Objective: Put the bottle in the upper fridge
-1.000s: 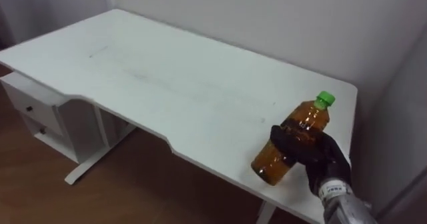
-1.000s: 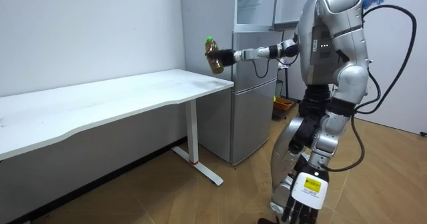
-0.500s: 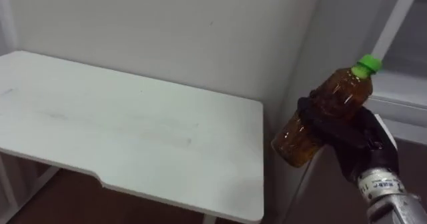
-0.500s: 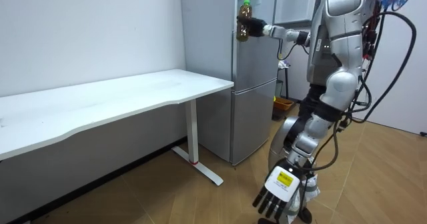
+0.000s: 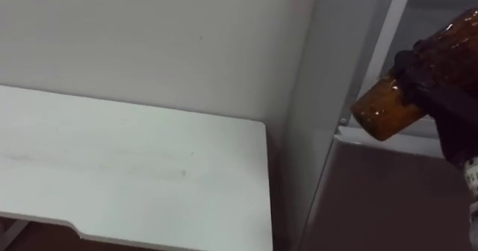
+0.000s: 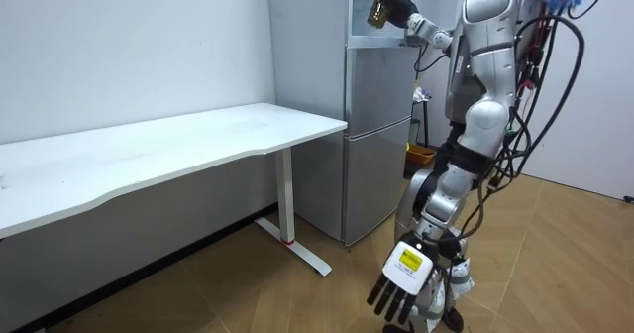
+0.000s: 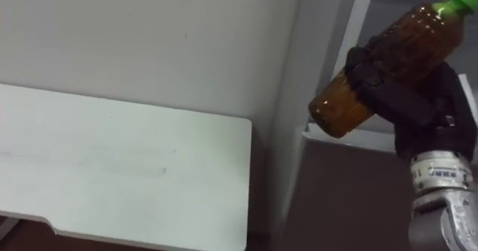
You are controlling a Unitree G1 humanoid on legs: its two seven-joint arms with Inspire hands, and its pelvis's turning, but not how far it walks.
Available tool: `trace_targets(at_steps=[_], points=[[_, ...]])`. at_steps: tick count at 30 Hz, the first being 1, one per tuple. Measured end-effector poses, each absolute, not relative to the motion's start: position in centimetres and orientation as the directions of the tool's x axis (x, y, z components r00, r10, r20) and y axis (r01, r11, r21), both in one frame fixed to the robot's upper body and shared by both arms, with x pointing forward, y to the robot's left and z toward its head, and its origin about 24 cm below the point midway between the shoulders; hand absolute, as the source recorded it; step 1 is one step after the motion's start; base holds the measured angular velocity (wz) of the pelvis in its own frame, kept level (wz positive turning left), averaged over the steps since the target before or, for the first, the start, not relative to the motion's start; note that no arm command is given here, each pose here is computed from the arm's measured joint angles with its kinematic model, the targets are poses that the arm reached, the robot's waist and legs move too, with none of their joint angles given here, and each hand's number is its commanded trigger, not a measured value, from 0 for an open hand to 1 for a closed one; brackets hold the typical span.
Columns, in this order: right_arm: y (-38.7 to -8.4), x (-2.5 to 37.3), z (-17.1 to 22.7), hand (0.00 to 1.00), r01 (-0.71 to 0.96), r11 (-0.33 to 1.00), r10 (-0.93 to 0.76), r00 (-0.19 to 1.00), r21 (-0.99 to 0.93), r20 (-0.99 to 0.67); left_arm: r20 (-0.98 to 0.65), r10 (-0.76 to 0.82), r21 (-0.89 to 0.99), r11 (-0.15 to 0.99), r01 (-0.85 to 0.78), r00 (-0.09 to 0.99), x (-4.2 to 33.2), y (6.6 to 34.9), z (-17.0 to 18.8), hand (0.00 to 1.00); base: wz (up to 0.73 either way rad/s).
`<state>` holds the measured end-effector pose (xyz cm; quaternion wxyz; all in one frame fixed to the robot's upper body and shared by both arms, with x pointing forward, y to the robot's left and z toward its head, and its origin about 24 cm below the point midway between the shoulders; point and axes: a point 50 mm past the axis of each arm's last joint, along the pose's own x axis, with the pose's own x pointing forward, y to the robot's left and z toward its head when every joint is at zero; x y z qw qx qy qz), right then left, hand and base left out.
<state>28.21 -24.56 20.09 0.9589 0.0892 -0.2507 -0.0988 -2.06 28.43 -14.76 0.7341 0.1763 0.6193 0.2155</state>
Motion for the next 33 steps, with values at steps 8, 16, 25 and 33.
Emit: trace_targets(at_steps=[8,16,25,33], points=[[-25.6,27.9,20.7,1.00,0.185,0.957,-0.274,0.832,0.224,0.483,-0.834,0.533,0.525,0.846,-0.094,0.139,-2.1,28.3,-14.8,0.00,-0.03],[-26.9,27.3,21.7,1.00,0.256,0.945,-0.325,0.793,0.202,0.516,-0.836,0.532,0.525,0.847,-0.090,0.130,-2.7,28.3,-14.7,0.00,0.00],[-27.9,26.8,22.6,1.00,0.394,0.912,-0.386,0.729,0.115,0.566,-0.841,0.521,0.520,0.853,-0.048,0.144,-2.8,28.3,-14.7,0.00,0.00],[-28.7,27.0,22.1,1.00,0.469,0.875,-0.455,0.707,0.122,0.542,-0.846,0.517,0.519,0.855,-0.025,0.128,-3.9,28.2,-14.6,0.00,0.03]])
